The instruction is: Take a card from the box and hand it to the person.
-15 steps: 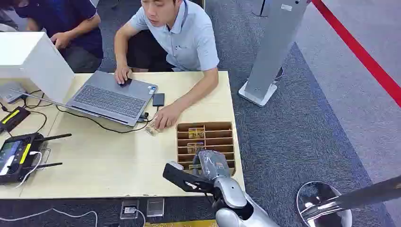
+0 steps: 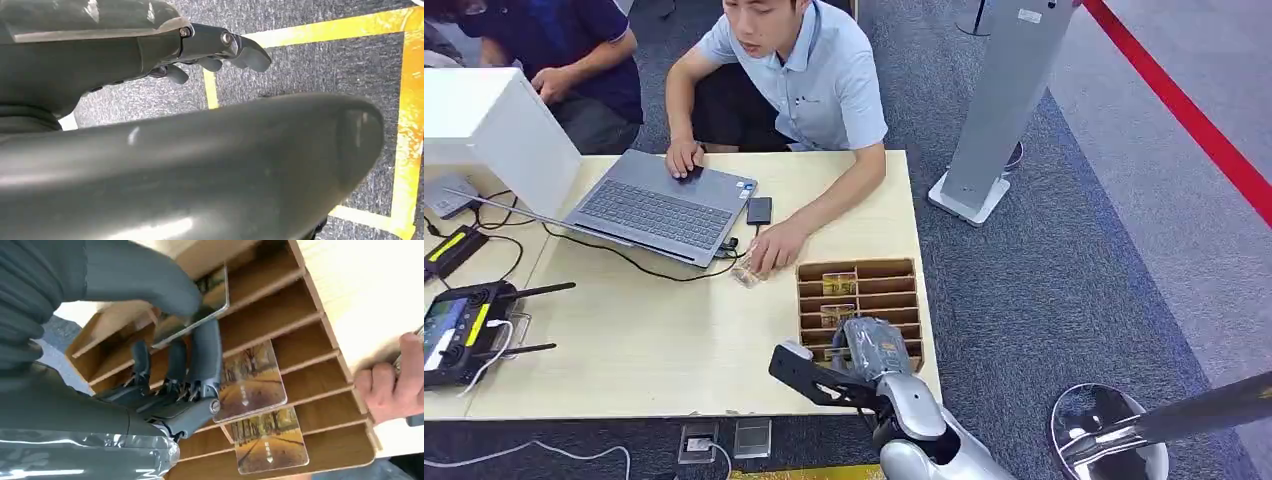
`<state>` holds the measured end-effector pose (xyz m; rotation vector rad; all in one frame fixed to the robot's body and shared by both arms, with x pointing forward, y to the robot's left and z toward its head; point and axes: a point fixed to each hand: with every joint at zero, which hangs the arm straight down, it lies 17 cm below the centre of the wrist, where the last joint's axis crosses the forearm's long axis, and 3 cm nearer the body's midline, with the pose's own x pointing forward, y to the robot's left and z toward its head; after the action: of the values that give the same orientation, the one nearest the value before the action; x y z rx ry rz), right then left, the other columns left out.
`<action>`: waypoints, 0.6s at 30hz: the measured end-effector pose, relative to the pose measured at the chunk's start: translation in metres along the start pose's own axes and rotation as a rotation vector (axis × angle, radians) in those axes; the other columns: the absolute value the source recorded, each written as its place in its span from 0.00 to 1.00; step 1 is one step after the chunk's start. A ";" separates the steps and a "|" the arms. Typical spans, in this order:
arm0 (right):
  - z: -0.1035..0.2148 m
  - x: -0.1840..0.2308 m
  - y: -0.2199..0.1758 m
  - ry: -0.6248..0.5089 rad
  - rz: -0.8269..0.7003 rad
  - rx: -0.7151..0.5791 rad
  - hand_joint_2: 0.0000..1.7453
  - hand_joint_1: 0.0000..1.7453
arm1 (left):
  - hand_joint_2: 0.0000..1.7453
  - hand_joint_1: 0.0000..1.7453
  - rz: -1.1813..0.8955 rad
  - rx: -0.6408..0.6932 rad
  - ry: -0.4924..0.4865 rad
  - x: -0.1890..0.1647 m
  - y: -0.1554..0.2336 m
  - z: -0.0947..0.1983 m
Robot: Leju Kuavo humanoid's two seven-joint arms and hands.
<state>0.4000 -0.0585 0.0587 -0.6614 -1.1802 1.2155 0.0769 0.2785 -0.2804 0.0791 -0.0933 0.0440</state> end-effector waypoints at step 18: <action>-0.001 -0.001 -0.002 0.006 -0.034 -0.015 1.00 1.00 | 0.00 0.00 0.034 0.005 -0.013 0.003 0.001 0.000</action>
<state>0.4017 -0.0602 0.0598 -0.6531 -1.1920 1.1772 0.0800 0.2798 -0.2801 0.0833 -0.1073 0.0776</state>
